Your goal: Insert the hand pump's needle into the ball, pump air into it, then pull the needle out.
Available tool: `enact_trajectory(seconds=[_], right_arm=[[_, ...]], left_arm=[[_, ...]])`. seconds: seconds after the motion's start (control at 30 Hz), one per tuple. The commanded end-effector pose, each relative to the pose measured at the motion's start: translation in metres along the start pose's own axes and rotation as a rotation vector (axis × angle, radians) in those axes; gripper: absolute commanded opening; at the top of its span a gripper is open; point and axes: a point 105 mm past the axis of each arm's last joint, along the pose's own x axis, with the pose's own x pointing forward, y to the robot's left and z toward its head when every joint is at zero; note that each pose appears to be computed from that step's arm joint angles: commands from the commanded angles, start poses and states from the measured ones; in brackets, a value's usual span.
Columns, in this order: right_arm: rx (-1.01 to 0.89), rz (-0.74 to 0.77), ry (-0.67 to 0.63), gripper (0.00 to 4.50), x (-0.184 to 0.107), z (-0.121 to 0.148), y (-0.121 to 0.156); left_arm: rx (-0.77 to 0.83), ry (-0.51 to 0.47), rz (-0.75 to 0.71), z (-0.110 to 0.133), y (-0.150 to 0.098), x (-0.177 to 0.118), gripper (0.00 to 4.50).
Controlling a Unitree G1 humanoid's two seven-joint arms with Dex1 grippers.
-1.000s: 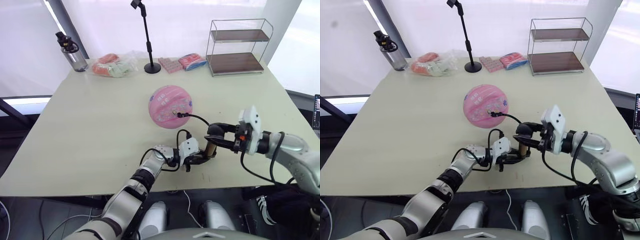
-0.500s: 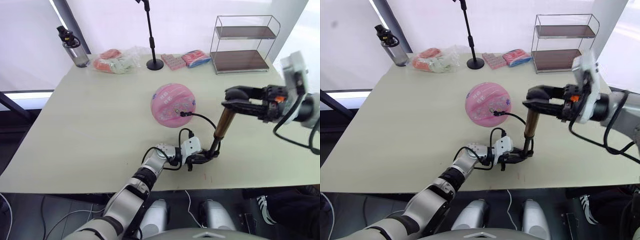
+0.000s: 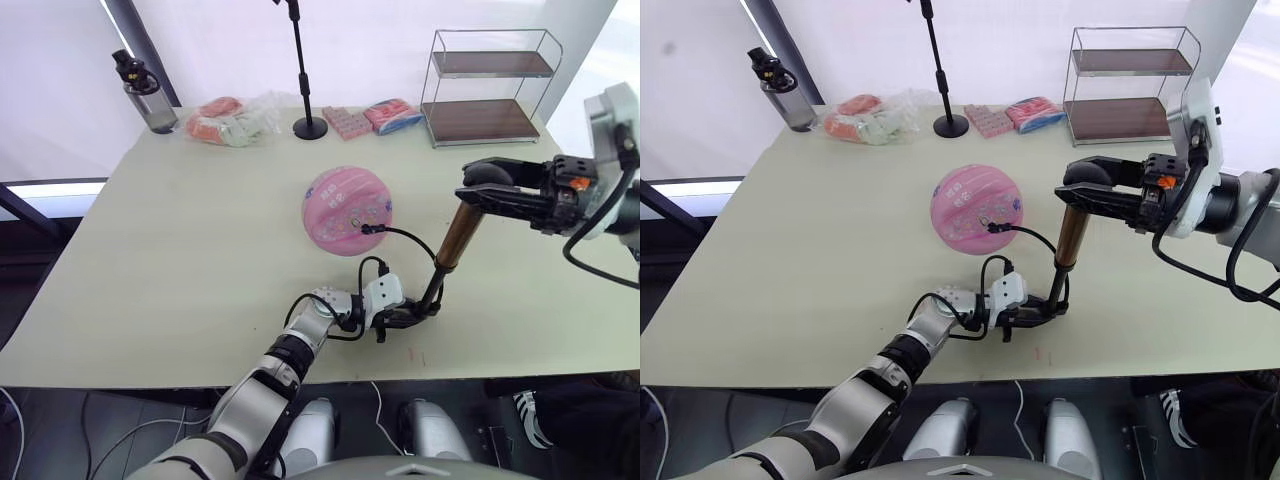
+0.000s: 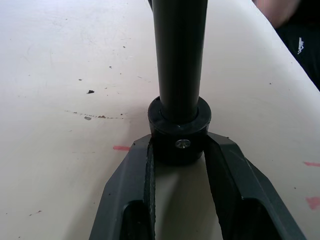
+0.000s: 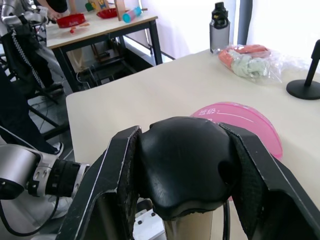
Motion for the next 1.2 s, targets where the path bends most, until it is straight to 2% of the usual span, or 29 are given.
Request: enact_trajectory(seconds=[0.03, 0.47, 0.67, 0.8, 0.93, 1.2], right_arm=[[0.022, -0.006, 0.047, 1.88, 0.005, -0.024, 0.0], [0.08, -0.057, 0.226, 1.88, 0.013, -0.131, -0.008], [0.038, -0.08, 0.263, 1.88, 0.012, -0.152, -0.009], [-0.014, -0.075, 0.205, 1.88, 0.012, -0.132, -0.012], [-0.072, -0.045, 0.096, 1.88, 0.01, -0.086, -0.013], [-0.138, -0.014, -0.007, 1.88, -0.001, -0.014, -0.009]], left_arm=[[-0.171, 0.219, -0.046, -0.067, -0.03, -0.01, 1.09], [-0.17, 0.219, -0.041, -0.068, -0.029, -0.011, 1.09], [-0.169, 0.218, -0.041, -0.067, -0.029, -0.011, 1.09], [-0.172, 0.216, -0.043, -0.067, -0.03, -0.011, 1.09], [-0.172, 0.216, -0.042, -0.068, -0.03, -0.011, 1.09], [-0.173, 0.217, -0.047, -0.068, -0.031, -0.011, 1.09]])
